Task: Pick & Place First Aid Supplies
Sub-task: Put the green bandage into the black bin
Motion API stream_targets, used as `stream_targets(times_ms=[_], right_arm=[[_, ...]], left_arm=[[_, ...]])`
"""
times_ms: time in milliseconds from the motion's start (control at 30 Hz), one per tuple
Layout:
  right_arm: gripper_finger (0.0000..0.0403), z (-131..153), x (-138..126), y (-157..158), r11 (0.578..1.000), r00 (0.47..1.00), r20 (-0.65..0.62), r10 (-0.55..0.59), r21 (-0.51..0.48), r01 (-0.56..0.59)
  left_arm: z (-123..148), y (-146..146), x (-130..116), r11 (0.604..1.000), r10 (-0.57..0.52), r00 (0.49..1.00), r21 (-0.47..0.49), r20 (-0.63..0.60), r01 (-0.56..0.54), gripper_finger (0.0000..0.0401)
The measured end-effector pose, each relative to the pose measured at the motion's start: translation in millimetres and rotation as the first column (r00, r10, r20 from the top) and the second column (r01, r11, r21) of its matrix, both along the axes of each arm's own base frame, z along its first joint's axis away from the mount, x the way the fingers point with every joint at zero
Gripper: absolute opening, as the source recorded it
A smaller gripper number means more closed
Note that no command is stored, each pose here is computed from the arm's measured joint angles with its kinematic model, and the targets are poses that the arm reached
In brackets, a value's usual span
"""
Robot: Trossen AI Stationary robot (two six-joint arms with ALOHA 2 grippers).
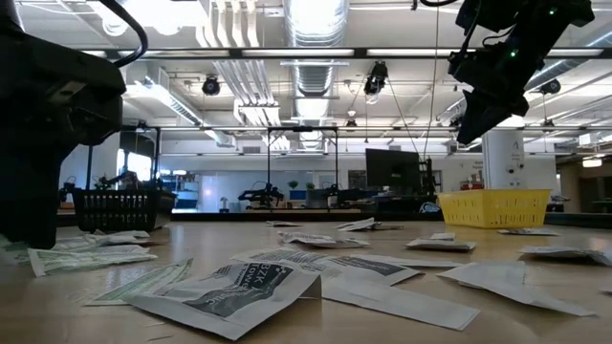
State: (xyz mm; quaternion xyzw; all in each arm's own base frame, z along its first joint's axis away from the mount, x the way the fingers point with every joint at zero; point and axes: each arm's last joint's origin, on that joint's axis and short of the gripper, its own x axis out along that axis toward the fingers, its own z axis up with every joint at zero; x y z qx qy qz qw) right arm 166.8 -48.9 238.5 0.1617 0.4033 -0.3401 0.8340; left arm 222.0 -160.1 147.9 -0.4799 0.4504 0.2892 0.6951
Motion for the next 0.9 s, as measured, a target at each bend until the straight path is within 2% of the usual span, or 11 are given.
stream_targets(times_ms=[133, 533, 900], right_arm=[[0.0072, -0.1, 0.2, 0.5, 1.0, 1.0, 0.004, 0.011, 0.015, -0.011], [0.0063, -0.5, 1.3, 3.0, 0.997, 0.999, 0.018, 0.05, 0.063, -0.051], [0.0063, -0.4, 4.9, 18.1, 0.99, 0.993, 0.032, 0.113, 0.078, -0.115]], left_arm=[[-0.1, -0.1, -0.3, 1.0, -0.026, 1.0, 0.007, -0.005, 0.026, 0.0003], [18.6, 3.5, -5.1, 0.995, -0.095, 0.994, 0.014, 0.047, 0.094, 0.0], [55.8, 30.9, -33.4, 0.984, -0.052, 0.995, 0.175, 0.081, 0.037, 0.0]])
